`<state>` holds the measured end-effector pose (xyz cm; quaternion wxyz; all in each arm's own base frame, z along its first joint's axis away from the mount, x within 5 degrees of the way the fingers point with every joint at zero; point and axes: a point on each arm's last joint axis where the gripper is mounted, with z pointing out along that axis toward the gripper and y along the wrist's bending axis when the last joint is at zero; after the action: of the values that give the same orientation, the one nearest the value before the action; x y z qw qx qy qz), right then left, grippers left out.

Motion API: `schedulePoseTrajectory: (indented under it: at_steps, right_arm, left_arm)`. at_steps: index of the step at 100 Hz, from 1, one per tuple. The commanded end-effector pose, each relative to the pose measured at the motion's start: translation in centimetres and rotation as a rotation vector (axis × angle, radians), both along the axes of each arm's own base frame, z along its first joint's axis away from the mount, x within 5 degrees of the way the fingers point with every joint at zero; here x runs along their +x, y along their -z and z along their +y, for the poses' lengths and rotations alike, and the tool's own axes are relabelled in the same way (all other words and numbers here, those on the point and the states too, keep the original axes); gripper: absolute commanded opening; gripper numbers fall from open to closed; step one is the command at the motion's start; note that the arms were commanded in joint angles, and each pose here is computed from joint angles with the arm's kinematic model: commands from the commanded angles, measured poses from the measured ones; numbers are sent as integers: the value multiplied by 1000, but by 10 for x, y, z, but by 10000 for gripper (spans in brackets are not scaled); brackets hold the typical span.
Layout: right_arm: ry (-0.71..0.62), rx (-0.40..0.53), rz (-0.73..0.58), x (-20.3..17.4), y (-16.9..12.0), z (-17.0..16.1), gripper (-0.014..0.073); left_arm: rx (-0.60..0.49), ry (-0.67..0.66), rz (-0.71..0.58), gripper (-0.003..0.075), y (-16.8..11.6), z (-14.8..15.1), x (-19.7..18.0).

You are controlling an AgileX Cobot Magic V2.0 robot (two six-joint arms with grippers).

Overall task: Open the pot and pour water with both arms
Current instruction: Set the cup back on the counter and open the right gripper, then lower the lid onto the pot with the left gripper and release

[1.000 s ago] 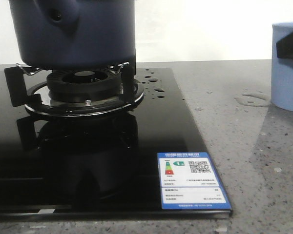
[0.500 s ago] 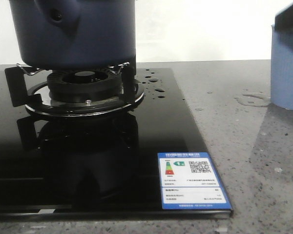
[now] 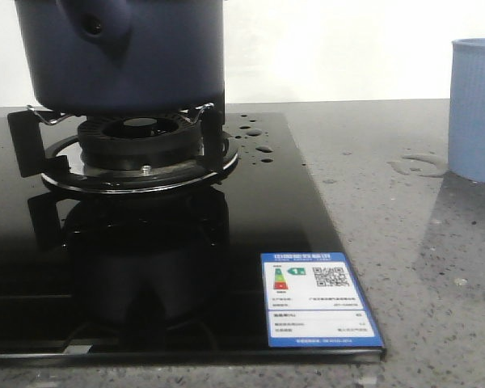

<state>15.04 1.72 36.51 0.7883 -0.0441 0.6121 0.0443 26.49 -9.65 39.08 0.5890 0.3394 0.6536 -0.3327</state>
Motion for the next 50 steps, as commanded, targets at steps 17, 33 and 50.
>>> schedulePoseTrajectory:
  at_steps: [17, 33, 50]
  right_arm:
    - [9, 7, -56, -17, -18, -3, -66]
    - [13, 4, -23, -17, -15, -3, -66]
    - [13, 4, -23, -17, -15, -3, -66]
  left_arm:
    - [-61, 34, 16, 292, 6, -16, 17]
    - [-46, 16, 55, 292, 20, -17, 30]
    - [-42, 6, 59, 293, 26, -18, 36]
